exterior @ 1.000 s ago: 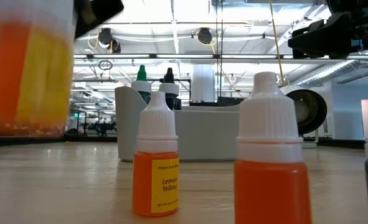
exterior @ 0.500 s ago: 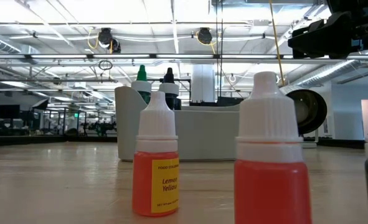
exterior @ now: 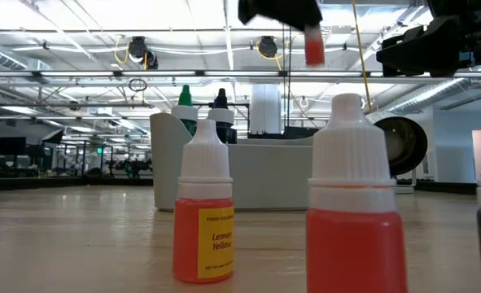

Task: Pick & Place food coloring
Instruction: Put the small orange food coloring bottle into the gray bin, then put the small blue food coloring bottle into the gray bin

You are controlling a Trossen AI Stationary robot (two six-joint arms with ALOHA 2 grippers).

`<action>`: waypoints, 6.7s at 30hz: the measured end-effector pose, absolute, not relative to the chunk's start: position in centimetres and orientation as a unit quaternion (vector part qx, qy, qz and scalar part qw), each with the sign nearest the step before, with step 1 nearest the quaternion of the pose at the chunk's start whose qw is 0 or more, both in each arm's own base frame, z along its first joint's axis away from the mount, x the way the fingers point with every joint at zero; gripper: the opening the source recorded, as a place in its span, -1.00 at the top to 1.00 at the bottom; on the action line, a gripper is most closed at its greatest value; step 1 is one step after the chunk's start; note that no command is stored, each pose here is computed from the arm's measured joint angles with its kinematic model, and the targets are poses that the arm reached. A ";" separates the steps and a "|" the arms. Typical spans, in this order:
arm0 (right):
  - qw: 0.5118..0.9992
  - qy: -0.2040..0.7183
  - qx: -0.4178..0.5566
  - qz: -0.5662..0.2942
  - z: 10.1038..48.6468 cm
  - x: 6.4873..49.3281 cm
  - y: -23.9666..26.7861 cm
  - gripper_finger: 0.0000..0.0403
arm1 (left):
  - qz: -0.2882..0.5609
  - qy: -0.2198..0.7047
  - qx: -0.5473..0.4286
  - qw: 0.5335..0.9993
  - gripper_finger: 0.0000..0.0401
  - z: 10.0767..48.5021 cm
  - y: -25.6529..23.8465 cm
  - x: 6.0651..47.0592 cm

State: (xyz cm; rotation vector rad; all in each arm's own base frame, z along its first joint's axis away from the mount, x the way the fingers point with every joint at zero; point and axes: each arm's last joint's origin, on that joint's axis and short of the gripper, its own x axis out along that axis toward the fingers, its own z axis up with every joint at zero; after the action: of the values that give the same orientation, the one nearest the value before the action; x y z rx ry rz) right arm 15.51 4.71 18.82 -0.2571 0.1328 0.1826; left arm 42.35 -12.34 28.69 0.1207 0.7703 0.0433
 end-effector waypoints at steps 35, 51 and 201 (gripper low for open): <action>0.985 0.065 -0.128 0.091 18.8 15.5 4.7 1.00 | -0.020 0.483 0.095 0.870 0.76 21.4 -7.6 44.5; 0.985 0.065 -0.131 0.091 18.8 15.5 4.7 1.00 | -0.116 0.485 0.168 0.851 0.73 20.2 -5.9 44.8; 0.970 0.001 -0.105 0.218 21.3 18.1 10.0 1.00 | 0.158 0.041 0.000 0.987 0.81 16.2 -6.4 19.1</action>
State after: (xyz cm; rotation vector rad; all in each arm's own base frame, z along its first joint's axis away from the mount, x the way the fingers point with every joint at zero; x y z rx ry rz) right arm 18.12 10.03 21.32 -0.2127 0.0024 0.4412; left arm 19.12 -6.36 16.22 0.0008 0.0830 0.3177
